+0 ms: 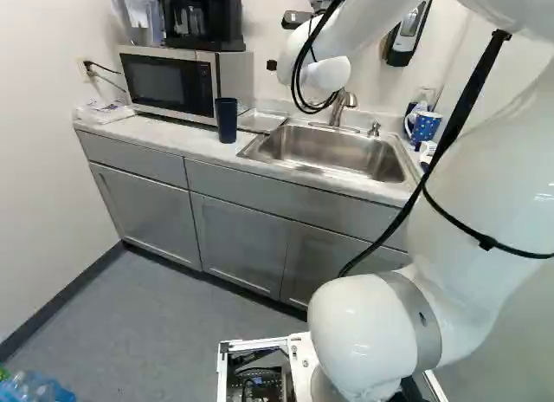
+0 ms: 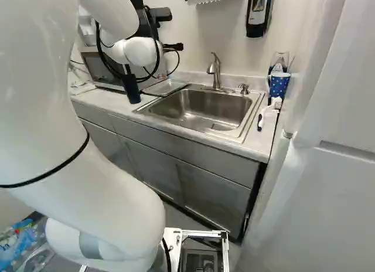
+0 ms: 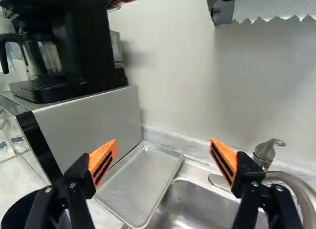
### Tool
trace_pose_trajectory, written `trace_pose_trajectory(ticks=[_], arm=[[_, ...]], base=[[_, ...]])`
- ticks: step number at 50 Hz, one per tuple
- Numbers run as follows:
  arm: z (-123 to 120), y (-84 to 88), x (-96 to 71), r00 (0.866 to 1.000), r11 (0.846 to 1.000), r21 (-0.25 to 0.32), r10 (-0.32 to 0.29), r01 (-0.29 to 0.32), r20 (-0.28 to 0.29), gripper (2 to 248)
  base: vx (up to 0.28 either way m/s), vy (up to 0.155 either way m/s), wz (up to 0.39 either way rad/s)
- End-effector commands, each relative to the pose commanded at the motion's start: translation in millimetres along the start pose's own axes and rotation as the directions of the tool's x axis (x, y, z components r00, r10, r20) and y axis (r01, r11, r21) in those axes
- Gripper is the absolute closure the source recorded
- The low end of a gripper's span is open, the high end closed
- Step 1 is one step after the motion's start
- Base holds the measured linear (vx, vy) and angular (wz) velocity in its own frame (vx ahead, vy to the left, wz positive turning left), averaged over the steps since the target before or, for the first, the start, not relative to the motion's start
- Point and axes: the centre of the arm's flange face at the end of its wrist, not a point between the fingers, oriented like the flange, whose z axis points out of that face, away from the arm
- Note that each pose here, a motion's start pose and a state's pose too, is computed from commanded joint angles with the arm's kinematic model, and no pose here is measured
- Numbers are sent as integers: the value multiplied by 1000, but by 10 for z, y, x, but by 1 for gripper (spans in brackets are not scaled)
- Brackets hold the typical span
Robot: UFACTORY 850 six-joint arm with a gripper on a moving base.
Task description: Rinse the cup and place it in the tray
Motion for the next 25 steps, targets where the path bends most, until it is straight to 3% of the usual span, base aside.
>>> trace_pose_trajectory(ticks=[25], arm=[[282,105,-3,1000,1000,-19,1,-1,13,3]], base=[[0,0,0]])
